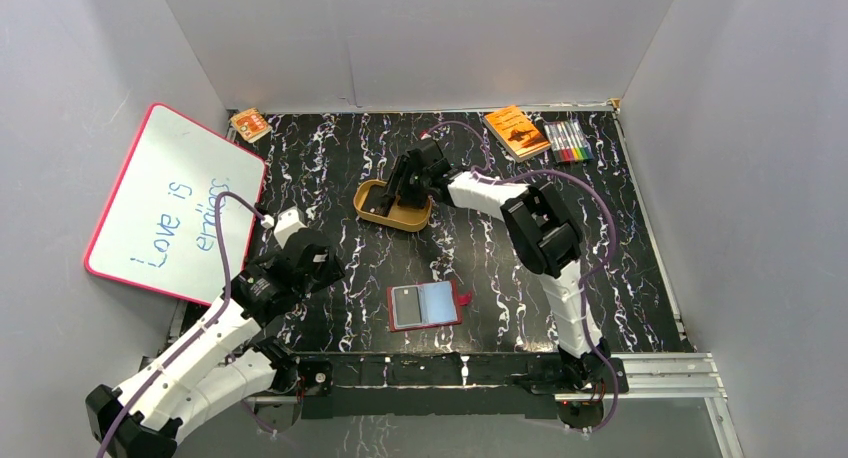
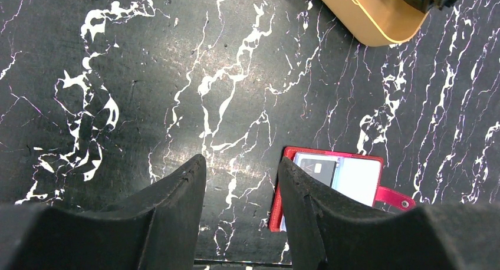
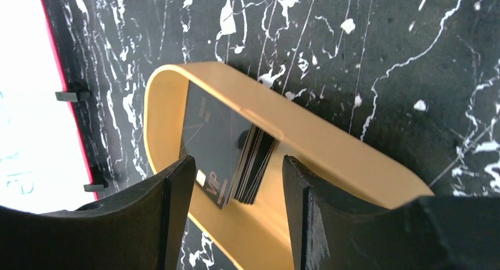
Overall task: Put the credit cards into the card holder
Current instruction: Pick up the credit card from the storage box.
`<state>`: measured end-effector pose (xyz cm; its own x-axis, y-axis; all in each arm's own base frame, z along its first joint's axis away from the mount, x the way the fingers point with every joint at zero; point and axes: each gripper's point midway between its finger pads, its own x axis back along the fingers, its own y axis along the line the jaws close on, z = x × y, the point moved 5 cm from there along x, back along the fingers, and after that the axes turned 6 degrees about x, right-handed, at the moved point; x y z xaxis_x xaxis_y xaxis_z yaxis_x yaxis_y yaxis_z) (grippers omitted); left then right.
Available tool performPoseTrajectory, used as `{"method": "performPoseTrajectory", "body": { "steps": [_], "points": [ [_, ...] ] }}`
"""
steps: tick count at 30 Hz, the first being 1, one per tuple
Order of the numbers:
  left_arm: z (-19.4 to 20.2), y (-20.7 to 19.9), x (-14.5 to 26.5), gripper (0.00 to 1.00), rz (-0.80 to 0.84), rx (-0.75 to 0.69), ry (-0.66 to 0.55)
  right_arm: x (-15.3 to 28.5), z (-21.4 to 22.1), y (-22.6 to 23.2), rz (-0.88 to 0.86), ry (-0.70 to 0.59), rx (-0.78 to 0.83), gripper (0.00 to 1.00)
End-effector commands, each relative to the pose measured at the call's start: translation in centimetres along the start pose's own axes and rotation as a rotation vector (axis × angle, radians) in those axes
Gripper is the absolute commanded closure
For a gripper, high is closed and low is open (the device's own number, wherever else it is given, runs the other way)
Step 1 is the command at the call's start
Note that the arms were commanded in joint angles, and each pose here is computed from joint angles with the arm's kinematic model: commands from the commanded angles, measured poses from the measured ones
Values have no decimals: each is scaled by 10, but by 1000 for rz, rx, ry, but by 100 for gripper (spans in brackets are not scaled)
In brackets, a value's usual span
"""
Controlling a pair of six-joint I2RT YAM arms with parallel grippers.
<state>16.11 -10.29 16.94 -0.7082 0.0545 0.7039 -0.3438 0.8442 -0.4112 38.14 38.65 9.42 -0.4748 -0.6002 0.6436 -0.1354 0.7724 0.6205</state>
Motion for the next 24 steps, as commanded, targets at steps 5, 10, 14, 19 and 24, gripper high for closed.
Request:
{"method": "performPoseTrajectory", "body": {
  "steps": [5,10,14,19,24],
  "points": [
    [-1,8,2,54,-19,0,-22,-13,-10,16,5,-13,9,38],
    [-1,10,3,54,-17,3,-22,-15,-4,10,12,5,-1,49],
    [0,9,2,54,-13,2,-21,-14,1,7,10,21,-3,58],
    [1,10,1,54,-17,-1,-17,-11,5,2,12,18,-7,64],
    [0,10,2,54,-17,-1,-20,-5,7,-2,-3,8,-19,65]
  ]
}}
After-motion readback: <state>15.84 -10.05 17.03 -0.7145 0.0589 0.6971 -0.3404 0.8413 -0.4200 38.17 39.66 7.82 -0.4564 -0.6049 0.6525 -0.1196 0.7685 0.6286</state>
